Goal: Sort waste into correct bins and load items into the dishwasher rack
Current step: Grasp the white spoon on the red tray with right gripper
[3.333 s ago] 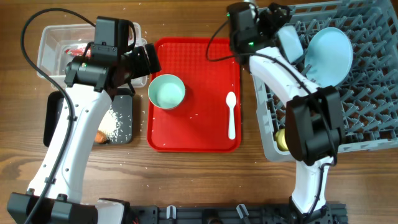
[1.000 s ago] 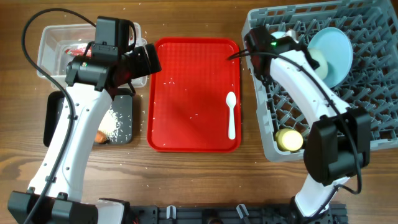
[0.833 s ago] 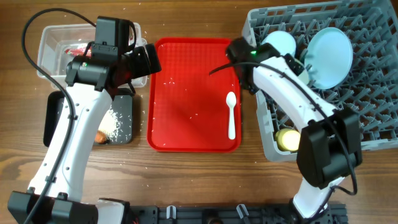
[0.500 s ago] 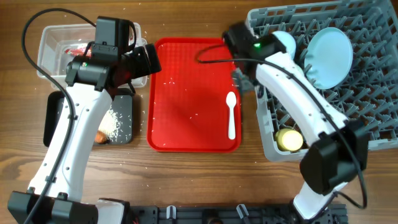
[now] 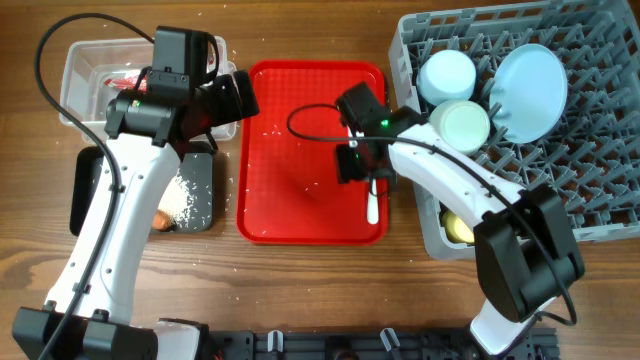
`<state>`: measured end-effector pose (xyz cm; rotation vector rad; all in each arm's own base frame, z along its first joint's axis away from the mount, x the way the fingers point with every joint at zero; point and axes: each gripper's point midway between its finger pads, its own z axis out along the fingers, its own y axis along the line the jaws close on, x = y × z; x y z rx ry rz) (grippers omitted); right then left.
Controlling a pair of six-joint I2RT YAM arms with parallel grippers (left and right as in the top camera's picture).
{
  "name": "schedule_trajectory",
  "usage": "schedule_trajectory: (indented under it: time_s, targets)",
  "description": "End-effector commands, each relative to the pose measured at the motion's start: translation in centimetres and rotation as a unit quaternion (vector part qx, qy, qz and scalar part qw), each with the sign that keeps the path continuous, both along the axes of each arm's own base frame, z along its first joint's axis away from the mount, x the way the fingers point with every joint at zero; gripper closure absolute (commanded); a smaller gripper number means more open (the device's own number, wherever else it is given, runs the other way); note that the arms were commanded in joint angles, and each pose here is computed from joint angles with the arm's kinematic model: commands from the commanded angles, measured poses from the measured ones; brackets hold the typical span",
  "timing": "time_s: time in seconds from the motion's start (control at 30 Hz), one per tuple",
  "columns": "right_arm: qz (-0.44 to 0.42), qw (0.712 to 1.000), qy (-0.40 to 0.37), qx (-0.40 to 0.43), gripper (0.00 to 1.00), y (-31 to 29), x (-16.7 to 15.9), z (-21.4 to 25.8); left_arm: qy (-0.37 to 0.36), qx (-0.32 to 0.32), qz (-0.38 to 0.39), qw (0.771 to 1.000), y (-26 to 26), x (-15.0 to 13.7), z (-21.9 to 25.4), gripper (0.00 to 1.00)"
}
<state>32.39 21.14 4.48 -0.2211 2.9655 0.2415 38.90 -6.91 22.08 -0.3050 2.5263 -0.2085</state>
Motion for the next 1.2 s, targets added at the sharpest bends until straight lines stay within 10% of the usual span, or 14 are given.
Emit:
schedule_trajectory:
  time_s: [0.0, 0.53, 0.83, 1.03, 1.17]
  targets:
    - [-0.057, 0.997, -0.011, -0.045, 0.44, -2.2, 0.0, -1.4, 0.002, -0.004, 0.006, 1.000, 0.2, 0.1, -0.2, 0.00]
    - [-0.084, 0.994, 0.003, -0.067, 0.47, -3.2, -0.6, -5.1, 0.002, -0.004, 0.006, 1.000, 0.2, 0.1, -0.2, 0.00]
    - [-0.078, 0.995, 0.022, -0.050, 0.94, -2.5, -1.2, -5.6, 0.002, -0.004, 0.006, 1.000, 0.2, 0.1, -0.2, 0.00]
    - [-0.035, 0.999, 0.021, -0.022, 0.96, -1.1, -0.8, -4.1, 0.002, -0.004, 0.006, 1.000, 0.2, 0.1, -0.2, 0.00]
    - [-0.037, 0.998, -0.050, -0.007, 0.96, -2.1, 1.4, 5.4, 0.002, -0.004, 0.006, 1.000, 0.2, 0.1, -0.2, 0.00]
